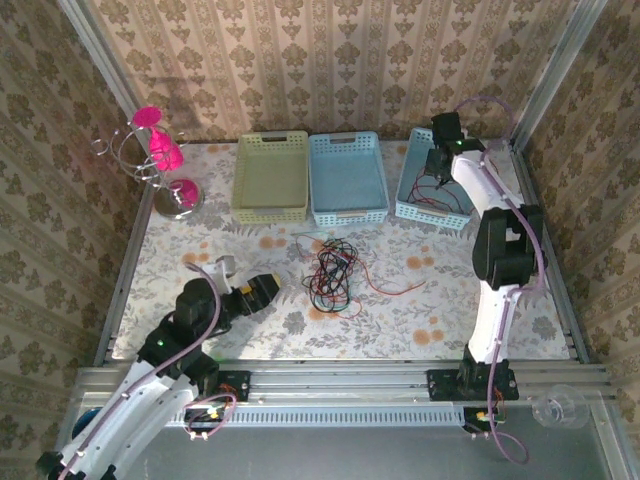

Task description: Untangle the cables

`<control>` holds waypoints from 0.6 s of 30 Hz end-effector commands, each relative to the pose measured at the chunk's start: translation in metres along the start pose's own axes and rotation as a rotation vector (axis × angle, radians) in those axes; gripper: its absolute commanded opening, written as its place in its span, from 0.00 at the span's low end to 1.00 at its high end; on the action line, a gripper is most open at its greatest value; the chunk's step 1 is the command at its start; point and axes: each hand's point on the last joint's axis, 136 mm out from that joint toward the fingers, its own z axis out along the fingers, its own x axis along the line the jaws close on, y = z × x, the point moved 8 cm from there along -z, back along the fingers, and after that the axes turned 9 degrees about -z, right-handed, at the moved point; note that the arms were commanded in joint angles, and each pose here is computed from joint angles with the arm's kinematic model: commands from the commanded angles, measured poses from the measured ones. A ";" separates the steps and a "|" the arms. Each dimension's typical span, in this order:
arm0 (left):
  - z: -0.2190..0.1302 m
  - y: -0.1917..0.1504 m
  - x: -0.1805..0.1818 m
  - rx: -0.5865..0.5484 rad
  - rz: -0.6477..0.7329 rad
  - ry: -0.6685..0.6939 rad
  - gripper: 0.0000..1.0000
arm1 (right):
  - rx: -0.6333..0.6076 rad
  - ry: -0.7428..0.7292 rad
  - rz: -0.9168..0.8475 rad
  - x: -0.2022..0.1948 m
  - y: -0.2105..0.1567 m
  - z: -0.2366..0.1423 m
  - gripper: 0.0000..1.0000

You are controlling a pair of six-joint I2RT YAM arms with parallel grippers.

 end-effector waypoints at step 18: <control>0.078 -0.005 -0.005 0.161 0.036 0.116 0.93 | -0.030 0.711 -0.198 0.104 -0.246 -0.143 0.55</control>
